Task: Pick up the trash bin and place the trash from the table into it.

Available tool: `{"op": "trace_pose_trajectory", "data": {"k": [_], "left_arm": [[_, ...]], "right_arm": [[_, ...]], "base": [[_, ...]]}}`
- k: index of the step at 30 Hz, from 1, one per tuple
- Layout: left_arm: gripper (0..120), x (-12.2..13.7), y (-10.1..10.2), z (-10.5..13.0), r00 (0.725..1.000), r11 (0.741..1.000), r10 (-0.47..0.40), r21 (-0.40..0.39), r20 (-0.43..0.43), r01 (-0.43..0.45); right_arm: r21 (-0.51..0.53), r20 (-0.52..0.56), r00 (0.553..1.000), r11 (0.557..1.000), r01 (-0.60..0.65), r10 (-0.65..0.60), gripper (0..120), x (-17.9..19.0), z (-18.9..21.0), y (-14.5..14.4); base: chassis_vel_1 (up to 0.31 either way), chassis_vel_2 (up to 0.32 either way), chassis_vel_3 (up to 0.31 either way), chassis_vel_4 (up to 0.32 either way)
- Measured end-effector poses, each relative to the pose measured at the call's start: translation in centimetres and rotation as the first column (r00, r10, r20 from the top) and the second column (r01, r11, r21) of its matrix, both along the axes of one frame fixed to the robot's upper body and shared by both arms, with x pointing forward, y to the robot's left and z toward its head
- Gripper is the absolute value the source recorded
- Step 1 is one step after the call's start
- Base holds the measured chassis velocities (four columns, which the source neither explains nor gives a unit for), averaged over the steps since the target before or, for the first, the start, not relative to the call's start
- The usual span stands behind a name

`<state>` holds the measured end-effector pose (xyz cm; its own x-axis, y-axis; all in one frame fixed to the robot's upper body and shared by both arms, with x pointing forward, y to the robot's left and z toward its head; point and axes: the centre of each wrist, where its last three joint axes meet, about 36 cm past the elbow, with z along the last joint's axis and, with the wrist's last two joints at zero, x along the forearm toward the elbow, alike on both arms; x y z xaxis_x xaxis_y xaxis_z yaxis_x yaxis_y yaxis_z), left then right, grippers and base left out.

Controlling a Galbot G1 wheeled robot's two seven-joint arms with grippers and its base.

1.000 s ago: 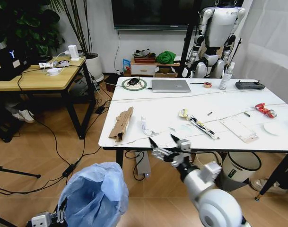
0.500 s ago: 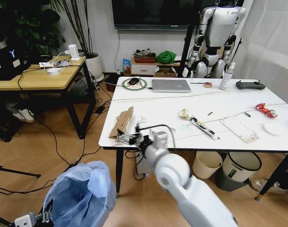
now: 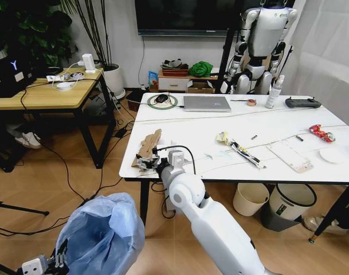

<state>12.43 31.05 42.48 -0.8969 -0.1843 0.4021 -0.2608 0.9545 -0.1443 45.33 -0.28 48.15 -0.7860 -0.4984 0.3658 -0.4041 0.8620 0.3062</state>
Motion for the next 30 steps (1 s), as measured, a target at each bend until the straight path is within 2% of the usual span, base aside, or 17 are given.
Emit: {"op": "trace_pose_trajectory", "data": {"k": [8,9,10,15,17,21,23,26,30], "left_arm": [[0,0.0,-0.3,0.0,1.000,1.000,-0.010,0.002,-0.001,0.010],[0,0.0,-0.3,0.0,1.000,1.000,-0.010,0.003,-0.002,0.010],[0,0.0,-0.3,0.0,1.000,1.000,-0.010,0.003,-0.002,0.010],[0,0.1,-0.3,-0.1,1.000,1.000,-0.014,0.006,0.003,0.014],[0,0.1,-0.3,-0.1,1.000,1.000,-0.015,0.005,0.003,0.015],[0,0.2,-0.4,-0.4,1.000,1.000,-0.020,0.003,0.003,0.020],[0,0.3,-0.5,-0.4,1.000,1.000,-0.024,0.002,0.003,0.024],[0,0.4,-0.5,-0.4,1.000,1.000,-0.028,0.003,0.005,0.028],[0,0.6,-0.7,-0.4,0.999,0.999,-0.041,-0.003,0.002,0.041]], "right_arm": [[-0.015,-0.015,1.000,1.000,0.004,-0.004,57,0.5,-1.4,0.9],[-0.019,-0.013,1.000,1.000,0.005,-0.005,49,0.6,-1.5,1.0],[-0.019,-0.013,1.000,1.000,0.005,-0.005,49,0.6,-1.5,1.0],[-0.038,-0.001,1.000,0.999,0.007,-0.007,30,0.5,-2.0,0.6],[-0.041,-0.001,1.000,0.999,0.008,-0.008,26,0.5,-2.2,0.4],[-0.047,-0.001,1.000,0.999,0.011,-0.011,8,0.3,-2.6,-0.1],[-0.046,0.000,1.000,0.999,0.012,-0.012,3,0.3,-2.7,-0.3],[-0.040,0.004,1.000,0.999,0.015,-0.015,0,0.3,-2.6,-0.5],[0.031,0.020,1.000,1.000,0.003,-0.003,0,-0.1,-1.0,-2.2]], "base": [[0.000,0.000,0.000,0.000],[0.000,0.000,0.000,0.000],[0.000,0.000,0.000,0.000],[0.000,0.000,0.000,0.000],[0.000,0.000,0.000,0.000],[0.000,0.000,0.000,0.000],[0.000,0.000,0.000,0.000],[0.000,0.000,0.000,0.000],[0.000,0.000,0.000,0.000]]}}
